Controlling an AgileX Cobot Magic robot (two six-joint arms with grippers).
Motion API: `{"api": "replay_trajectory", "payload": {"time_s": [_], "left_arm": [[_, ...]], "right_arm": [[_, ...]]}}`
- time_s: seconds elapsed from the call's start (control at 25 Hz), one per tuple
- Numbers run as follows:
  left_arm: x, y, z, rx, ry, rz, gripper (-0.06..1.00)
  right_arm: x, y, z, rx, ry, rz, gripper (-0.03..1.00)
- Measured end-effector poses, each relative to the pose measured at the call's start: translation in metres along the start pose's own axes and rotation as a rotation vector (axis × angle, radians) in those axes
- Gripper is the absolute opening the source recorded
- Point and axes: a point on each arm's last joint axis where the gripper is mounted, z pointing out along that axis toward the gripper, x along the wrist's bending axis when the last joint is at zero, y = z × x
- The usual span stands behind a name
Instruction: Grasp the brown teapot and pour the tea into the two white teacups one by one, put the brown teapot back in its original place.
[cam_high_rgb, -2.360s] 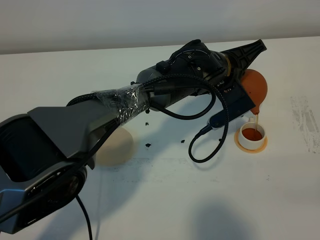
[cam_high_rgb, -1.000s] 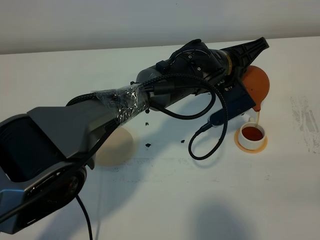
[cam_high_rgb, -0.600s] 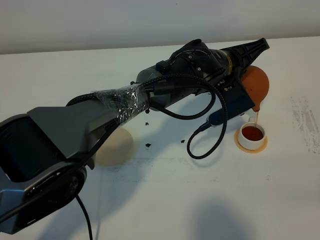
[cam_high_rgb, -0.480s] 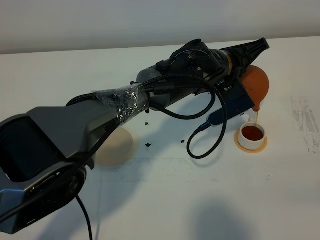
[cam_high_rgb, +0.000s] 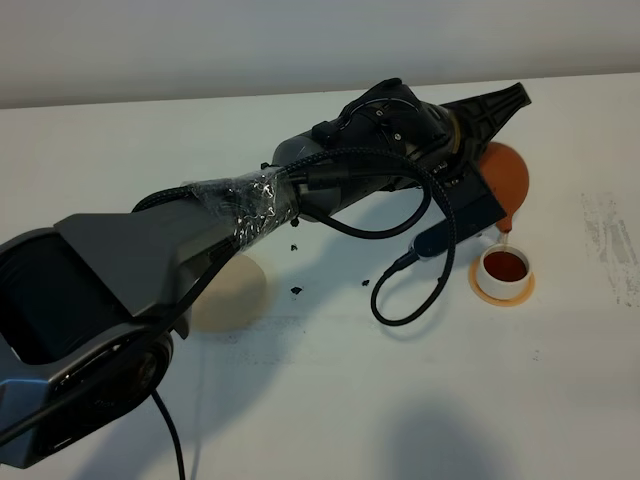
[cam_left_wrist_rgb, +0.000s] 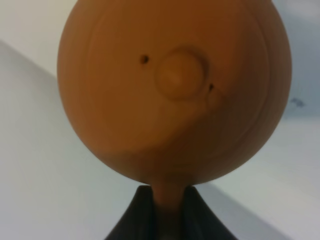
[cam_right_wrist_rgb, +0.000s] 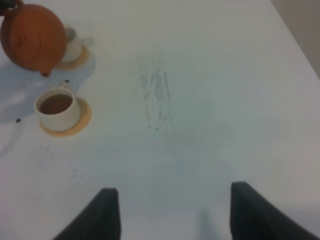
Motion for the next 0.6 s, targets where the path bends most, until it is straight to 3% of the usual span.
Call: {"api": "replay_trajectory", "payload": {"time_s": [0.32, 0.6], "left_arm": [[-0.006, 0.004, 0.000, -0.040, -0.064, -0.087, 0.09], [-0.004, -0.002, -0.016, -0.052, -0.133, -0.228, 0.09]], "right_arm": [[0.000, 0.000, 0.000, 0.000, 0.000, 0.000, 0.47], [0.000, 0.000, 0.000, 0.000, 0.000, 0.000, 0.47]]}}
